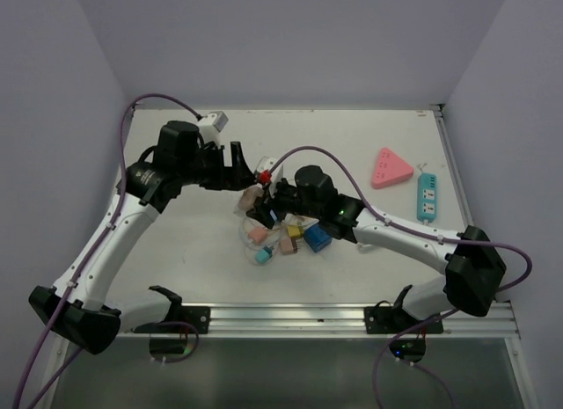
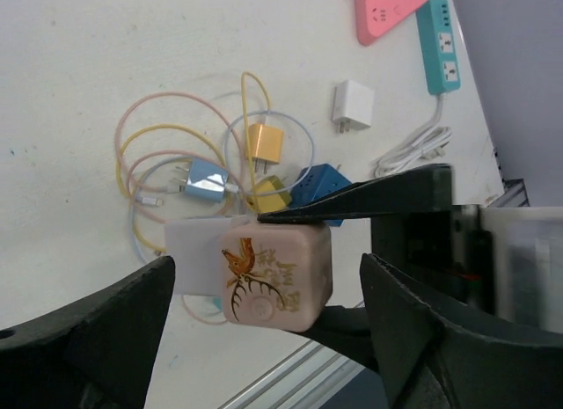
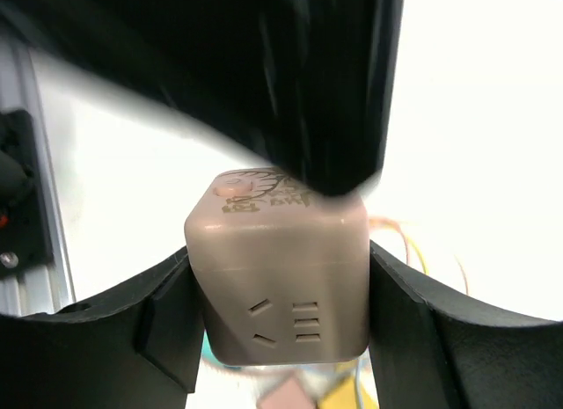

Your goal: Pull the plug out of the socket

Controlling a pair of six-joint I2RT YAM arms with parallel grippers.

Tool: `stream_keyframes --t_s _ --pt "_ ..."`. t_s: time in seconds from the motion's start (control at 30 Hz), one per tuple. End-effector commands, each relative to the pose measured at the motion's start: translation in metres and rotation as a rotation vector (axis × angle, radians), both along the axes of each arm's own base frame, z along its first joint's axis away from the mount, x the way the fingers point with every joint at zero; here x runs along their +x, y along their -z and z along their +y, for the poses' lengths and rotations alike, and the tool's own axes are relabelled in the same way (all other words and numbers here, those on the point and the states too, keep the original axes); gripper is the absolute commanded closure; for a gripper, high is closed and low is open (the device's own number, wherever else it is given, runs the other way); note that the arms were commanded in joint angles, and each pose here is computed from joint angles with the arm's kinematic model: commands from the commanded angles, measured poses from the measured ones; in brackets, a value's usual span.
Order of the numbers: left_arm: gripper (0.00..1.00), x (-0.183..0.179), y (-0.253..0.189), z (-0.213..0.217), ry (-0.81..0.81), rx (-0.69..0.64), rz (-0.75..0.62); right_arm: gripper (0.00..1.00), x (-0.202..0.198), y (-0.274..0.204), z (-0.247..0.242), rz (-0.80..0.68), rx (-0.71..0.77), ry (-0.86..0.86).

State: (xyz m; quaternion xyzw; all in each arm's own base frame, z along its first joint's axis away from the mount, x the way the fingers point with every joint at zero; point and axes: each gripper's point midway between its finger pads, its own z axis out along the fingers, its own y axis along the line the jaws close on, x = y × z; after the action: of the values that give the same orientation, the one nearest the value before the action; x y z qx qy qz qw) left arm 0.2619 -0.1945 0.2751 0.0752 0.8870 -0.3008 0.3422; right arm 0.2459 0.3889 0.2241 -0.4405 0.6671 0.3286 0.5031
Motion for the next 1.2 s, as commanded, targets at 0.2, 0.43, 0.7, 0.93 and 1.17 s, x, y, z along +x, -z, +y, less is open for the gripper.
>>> stream_keyframes --t_s 0.2,0.43,0.7,0.93,1.17 --pt "0.02 0.031 -0.064 0.010 -0.132 -0.102 -0.235 1.00 0.001 0.004 -0.031 0.043 0.027 0.086" --pt "0.03 0.021 -0.055 0.026 -0.113 -0.060 -0.433 1.00 0.020 -0.020 -0.056 0.150 0.120 0.271" --pt "0.07 0.000 -0.023 0.020 0.061 -0.018 -0.563 1.00 0.048 -0.057 -0.088 0.332 0.178 0.517" --pt "0.11 -0.013 0.003 -0.020 0.229 0.012 -0.586 1.00 0.049 -0.090 -0.095 0.429 0.210 0.575" --pt "0.09 -0.012 0.001 -0.049 0.275 0.051 -0.647 1.00 0.039 -0.104 -0.091 0.466 0.200 0.534"
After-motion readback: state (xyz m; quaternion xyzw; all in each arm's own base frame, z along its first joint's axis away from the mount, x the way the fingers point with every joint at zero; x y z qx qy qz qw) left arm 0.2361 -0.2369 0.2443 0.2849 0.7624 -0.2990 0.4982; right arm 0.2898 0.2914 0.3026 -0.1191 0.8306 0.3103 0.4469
